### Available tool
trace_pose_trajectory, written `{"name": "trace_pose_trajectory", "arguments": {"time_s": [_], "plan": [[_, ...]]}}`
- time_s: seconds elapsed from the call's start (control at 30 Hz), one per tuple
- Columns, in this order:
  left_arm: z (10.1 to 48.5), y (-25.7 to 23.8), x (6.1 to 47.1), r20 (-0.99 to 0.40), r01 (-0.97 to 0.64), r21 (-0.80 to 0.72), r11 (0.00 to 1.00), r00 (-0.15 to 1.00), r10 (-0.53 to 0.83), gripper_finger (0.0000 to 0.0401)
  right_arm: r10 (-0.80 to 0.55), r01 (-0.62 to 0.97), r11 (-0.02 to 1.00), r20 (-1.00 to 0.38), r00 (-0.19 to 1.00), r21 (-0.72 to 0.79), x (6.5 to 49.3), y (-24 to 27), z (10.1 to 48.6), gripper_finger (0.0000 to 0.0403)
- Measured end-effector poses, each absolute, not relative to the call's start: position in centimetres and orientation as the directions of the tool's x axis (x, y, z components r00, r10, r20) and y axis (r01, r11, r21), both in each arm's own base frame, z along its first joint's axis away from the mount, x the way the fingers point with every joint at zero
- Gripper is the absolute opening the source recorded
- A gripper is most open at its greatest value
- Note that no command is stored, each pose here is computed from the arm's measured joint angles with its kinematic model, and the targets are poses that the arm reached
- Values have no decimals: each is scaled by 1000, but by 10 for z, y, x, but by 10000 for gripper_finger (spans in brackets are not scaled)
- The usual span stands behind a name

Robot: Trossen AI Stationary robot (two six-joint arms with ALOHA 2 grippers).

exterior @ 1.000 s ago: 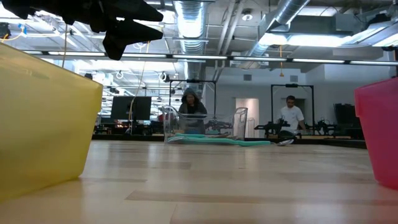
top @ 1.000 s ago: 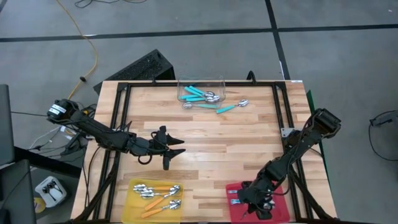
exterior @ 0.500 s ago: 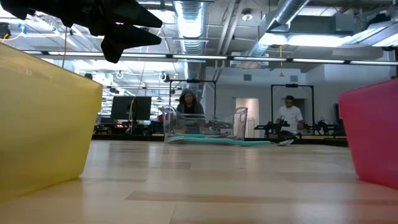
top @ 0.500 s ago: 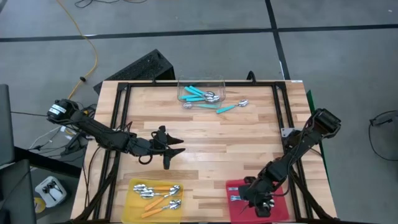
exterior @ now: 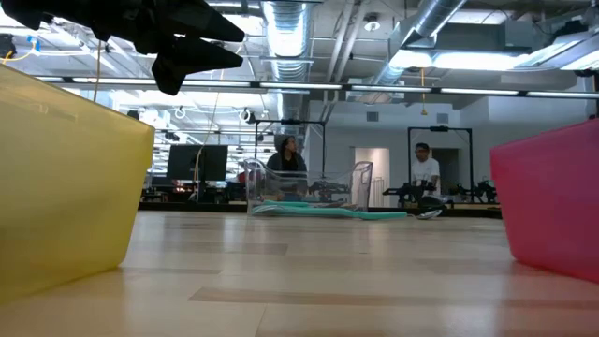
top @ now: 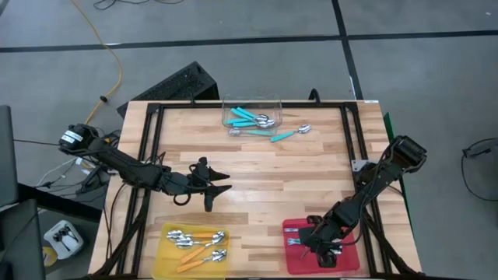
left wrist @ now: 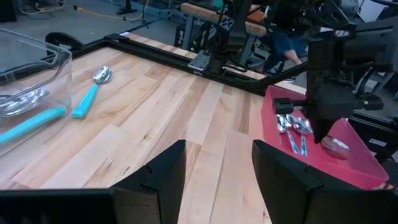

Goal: Sort silverware by color (type)
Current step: Put the white and blue spoon into the red bin

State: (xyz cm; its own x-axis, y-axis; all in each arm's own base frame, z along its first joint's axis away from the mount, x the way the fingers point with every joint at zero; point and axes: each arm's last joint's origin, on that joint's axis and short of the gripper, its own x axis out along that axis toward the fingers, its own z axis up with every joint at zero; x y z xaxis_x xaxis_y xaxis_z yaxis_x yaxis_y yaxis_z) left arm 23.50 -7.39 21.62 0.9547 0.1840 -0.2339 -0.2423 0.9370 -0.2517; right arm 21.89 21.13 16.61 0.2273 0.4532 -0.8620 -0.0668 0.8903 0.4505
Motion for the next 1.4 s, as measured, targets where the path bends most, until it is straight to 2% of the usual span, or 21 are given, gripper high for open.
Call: {"name": "trace_pose_trajectory", "arguments": {"time_s": [0.47, 0.87, 1.4], "plan": [[216, -73, 235, -231, -263, -246, 933, 951, 207, 167, 369, -33, 928, -897, 245, 372, 217, 206, 163, 22], [216, -73, 235, -231, -263, -247, 933, 951, 207, 167, 299, 13, 951, -932, 206, 309, 212, 201, 160, 27], [216, -73, 235, -231, -263, -247, 933, 951, 207, 167, 288, 19, 954, -934, 209, 299, 212, 200, 160, 34]]}}
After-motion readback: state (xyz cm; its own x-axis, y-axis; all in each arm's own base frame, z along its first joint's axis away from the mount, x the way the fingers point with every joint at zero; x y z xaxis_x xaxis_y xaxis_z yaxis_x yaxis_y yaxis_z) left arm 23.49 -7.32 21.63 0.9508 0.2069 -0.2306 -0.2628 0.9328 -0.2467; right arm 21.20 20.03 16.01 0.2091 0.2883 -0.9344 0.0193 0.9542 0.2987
